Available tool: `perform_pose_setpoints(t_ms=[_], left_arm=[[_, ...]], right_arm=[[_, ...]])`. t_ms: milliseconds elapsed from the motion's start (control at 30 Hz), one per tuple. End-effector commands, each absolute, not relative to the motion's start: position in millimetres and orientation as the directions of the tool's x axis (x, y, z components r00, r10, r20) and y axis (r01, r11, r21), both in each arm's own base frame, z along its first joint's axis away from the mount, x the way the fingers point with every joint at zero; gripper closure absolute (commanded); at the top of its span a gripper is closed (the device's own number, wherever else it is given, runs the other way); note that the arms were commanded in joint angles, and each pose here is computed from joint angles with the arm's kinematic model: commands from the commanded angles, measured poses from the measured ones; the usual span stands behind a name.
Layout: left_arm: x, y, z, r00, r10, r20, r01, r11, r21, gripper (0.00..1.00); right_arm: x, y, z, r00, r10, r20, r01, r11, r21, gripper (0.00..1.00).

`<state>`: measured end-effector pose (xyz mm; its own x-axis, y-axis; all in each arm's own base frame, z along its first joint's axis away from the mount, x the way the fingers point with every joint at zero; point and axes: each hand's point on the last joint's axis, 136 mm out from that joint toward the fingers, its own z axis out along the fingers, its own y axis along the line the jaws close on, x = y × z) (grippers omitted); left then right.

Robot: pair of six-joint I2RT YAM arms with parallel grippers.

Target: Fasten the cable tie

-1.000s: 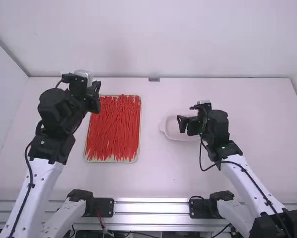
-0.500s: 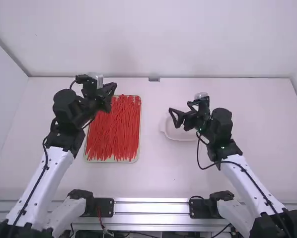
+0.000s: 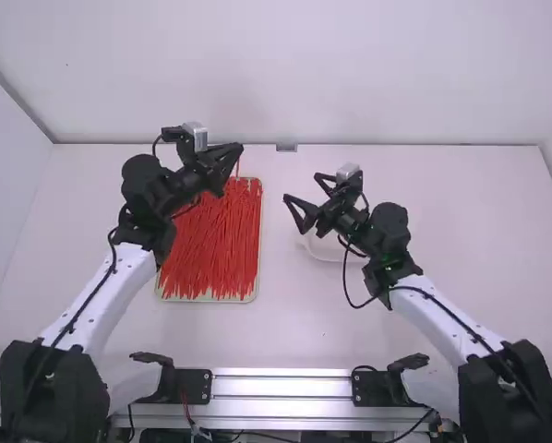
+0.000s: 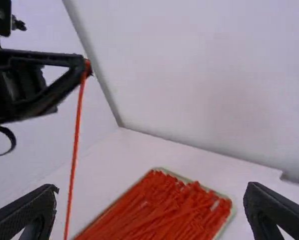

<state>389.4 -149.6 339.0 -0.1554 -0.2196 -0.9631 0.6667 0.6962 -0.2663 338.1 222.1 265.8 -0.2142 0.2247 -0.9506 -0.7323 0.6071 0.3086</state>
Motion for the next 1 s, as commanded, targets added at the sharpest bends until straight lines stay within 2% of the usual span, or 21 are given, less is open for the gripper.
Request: perform_pose_setpoints(t_ms=[0, 100, 200, 367, 567, 733, 967], left_arm=[[383.0, -169.7, 336.5, -0.182, -0.226, -0.957, 0.712, 0.641, -0.287, 0.98], [381.3, -184.8, 338.3, -0.163, -0.227, -0.96, 0.74, 0.616, -0.271, 0.98], [386.7, -191.3, 337.6, -0.166, -0.254, -0.953, 0.713, 0.637, -0.294, 0.98], [386.2, -203.0, 336.8, -0.124, -0.225, -0.966, 0.7, 0.67, -0.246, 0.98], [382.6, -213.3, 338.0, -0.101, -0.209, -0.973, 0.706, 0.674, -0.218, 0.98], [384.1, -214.9, 337.4, -0.091, -0.204, -0.975, 0.688, 0.695, -0.21, 0.98], [376.5, -222.2, 338.9, -0.095, -0.198, -0.976, 0.731, 0.652, -0.203, 0.98]], right_arm=[[347.0, 228.2, 273.5, -0.239, 0.281, -0.93, -0.73, 0.579, 0.362, 0.02], [354.0, 230.8, 271.7, -0.254, 0.327, -0.91, -0.727, 0.556, 0.403, 0.03], [358.3, 233.5, 269.7, -0.258, 0.355, -0.899, -0.73, 0.538, 0.422, 0.04], [360.7, 234.3, 269.7, -0.272, 0.385, -0.882, -0.726, 0.519, 0.451, 0.04], [358.9, 236.5, 270.5, -0.295, 0.399, -0.868, -0.724, 0.5, 0.475, 0.03], [347.0, 252.7, 274.9, -0.263, 0.372, -0.89, -0.766, 0.481, 0.427, 0.03], [346.0, 263.2, 277.0, -0.239, 0.399, -0.885, -0.737, 0.519, 0.433, 0.03]])
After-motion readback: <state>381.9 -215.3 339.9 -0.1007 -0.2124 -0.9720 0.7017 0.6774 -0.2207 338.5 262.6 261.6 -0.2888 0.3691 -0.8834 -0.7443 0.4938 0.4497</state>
